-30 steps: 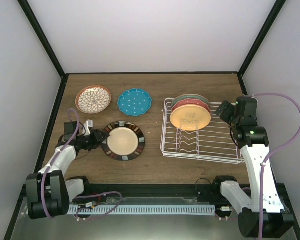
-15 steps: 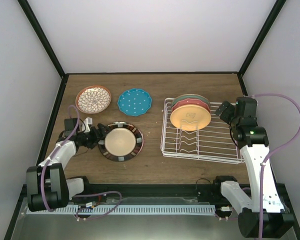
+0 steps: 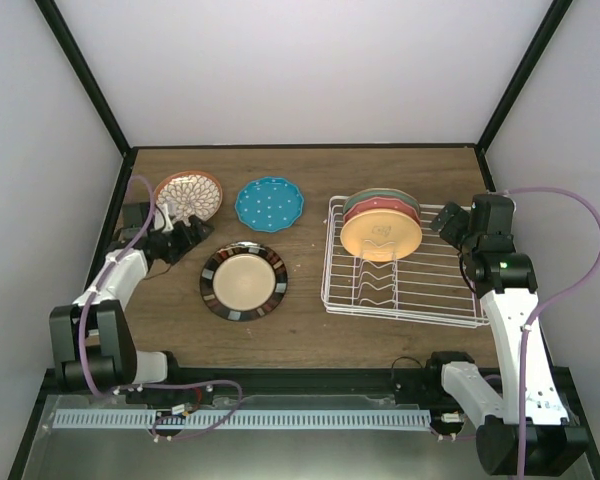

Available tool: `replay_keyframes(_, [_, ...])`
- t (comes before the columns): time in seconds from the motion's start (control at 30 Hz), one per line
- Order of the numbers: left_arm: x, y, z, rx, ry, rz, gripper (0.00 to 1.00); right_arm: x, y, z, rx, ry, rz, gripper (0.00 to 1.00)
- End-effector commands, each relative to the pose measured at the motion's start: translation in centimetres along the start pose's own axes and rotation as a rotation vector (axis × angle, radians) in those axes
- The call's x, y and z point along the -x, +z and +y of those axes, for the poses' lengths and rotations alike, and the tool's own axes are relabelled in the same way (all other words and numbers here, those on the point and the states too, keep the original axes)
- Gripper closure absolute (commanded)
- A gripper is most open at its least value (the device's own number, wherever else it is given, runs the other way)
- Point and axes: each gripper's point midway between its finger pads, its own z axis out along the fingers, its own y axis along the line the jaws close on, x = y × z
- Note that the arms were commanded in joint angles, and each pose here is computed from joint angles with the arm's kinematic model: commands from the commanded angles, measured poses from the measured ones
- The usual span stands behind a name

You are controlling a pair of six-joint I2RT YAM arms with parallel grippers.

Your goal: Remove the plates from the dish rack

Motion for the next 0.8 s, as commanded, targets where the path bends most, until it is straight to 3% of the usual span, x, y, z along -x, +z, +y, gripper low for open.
replay_keyframes(0.0, [-3.8, 0.6, 1.9, 0.05, -0.024, 0.1, 0.0, 0.8, -0.8, -0.3, -0.008, 0.005, -0.041, 0.0])
replay_keyframes(0.17, [-6.0, 0.5, 2.1, 0.057, -0.013, 0.13, 0.0, 0.6, -0.8, -0.3, -0.007, 0.01, -0.035, 0.0])
replay_keyframes(0.3, [-1.7, -0.2, -1.6, 0.013, 0.134, 0.038, 0.0, 0.7, -0.7, -0.1, 0.002, 0.016, -0.029, 0.0])
replay_keyframes(0.43, [7.9, -2.2, -12.3, -0.117, 0.455, -0.167, 0.0, 0.5, -0.1, 0.4, 0.024, 0.03, -0.014, 0.0])
replay_keyframes(0.53, [11.6, -2.4, -20.1, -0.205, 0.674, -0.252, 0.0, 0.4, 0.2, 0.9, 0.043, 0.04, -0.009, 0.0])
replay_keyframes(0.63, [10.9, -0.8, -27.5, -0.32, 0.887, -0.243, 0.0, 0.8, 0.1, 1.1, 0.051, 0.043, -0.018, 0.0])
replay_keyframes(0.77, [4.8, 2.1, -35.3, -0.464, 1.165, -0.178, 0.01, 1.3, -0.6, 1.0, 0.045, 0.042, -0.039, 0.0])
